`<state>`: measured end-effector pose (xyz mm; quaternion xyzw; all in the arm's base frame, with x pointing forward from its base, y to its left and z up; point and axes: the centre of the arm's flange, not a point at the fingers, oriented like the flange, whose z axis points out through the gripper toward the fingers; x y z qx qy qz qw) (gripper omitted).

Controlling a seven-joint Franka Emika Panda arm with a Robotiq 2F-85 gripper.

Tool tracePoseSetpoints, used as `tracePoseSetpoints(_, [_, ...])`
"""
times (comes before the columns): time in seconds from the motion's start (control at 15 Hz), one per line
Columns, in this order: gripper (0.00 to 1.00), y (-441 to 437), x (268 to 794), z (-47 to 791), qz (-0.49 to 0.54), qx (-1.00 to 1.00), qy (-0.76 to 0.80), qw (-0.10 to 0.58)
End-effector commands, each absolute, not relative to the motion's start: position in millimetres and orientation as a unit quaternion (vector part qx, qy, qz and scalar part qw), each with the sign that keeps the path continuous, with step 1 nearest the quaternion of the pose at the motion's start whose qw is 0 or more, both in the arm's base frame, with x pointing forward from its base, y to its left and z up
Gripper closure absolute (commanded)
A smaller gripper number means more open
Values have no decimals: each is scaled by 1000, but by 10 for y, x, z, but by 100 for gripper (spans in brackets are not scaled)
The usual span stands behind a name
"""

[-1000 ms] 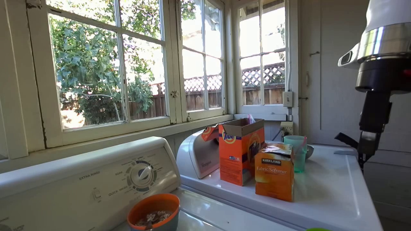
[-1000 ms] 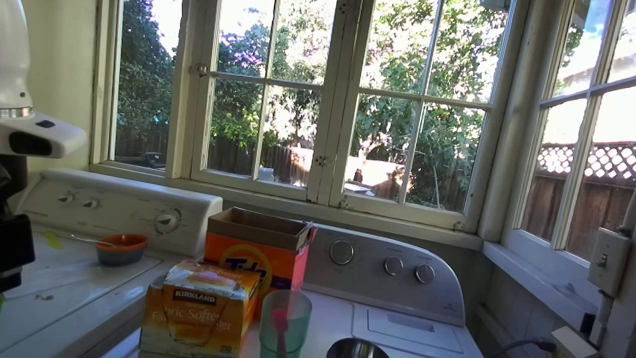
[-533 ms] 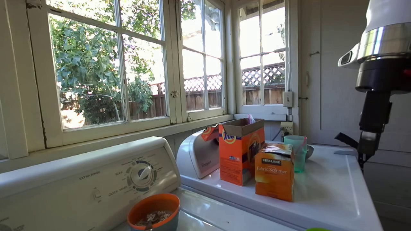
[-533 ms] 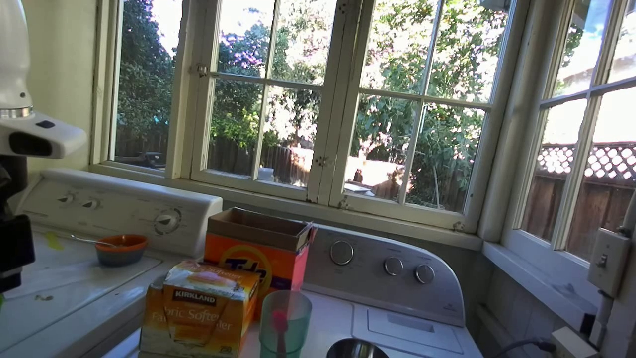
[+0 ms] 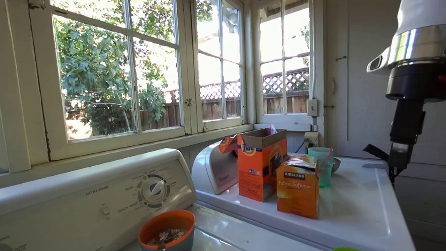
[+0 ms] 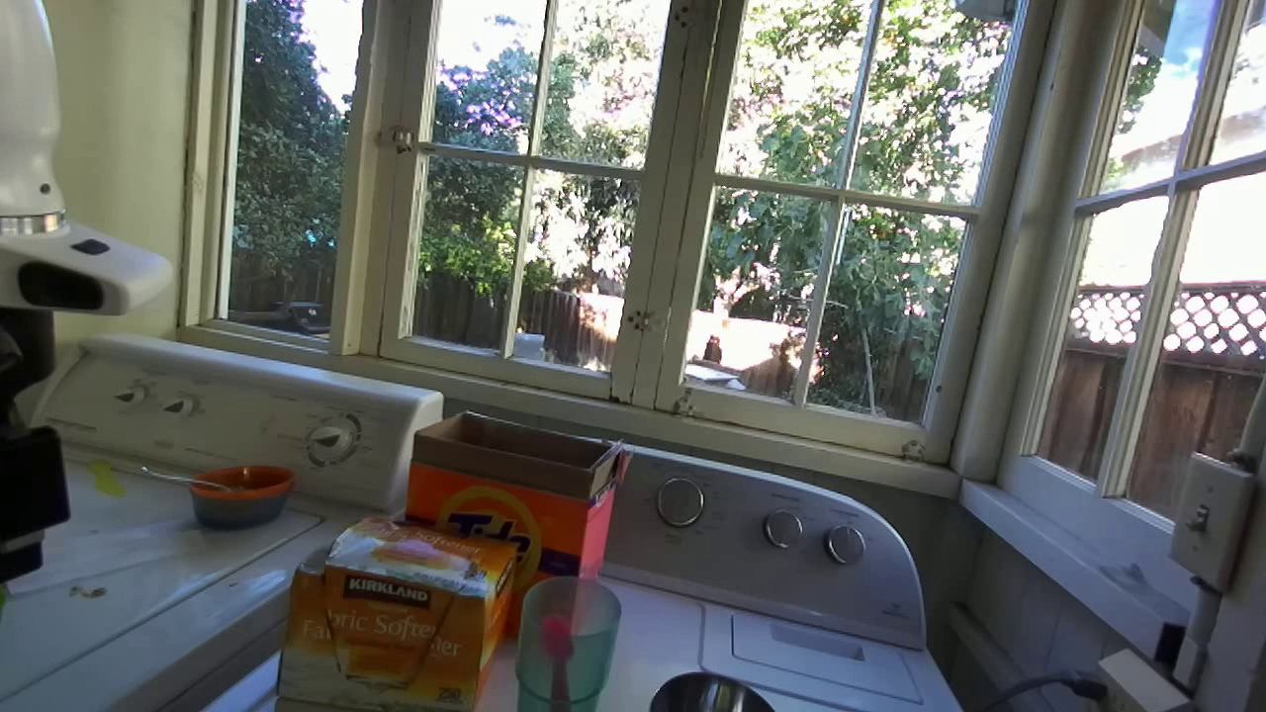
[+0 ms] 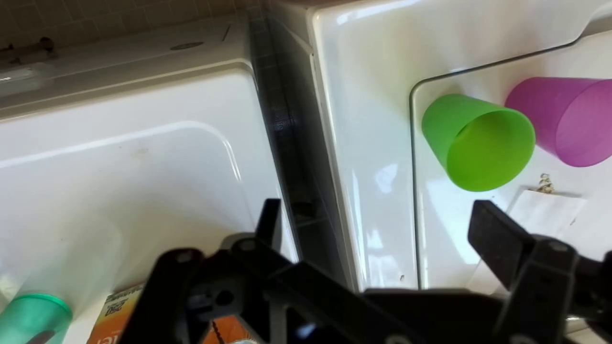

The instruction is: Move the green bowl to the left (Action not fully visible)

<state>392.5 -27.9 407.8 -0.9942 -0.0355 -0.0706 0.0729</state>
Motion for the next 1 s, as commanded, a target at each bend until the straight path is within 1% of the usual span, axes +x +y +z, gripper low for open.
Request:
tracePoseSetpoints(0.0, [0, -279, 3925, 4078, -71, -994, -36, 73])
tracePoseSetpoints(0.27, [0, -279, 3925, 4078, -71, -994, -36, 73])
tracePoseSetpoints(0.33, [0, -266, 3946, 4092, -53, -997, -22, 60])
tracePoseSetpoints(0.6, [0, -247, 3903, 4266, -20, -999, 6, 45])
tracePoseSetpoints(0.93, [0, -127, 3884, 4451, 30, -999, -1, 42])
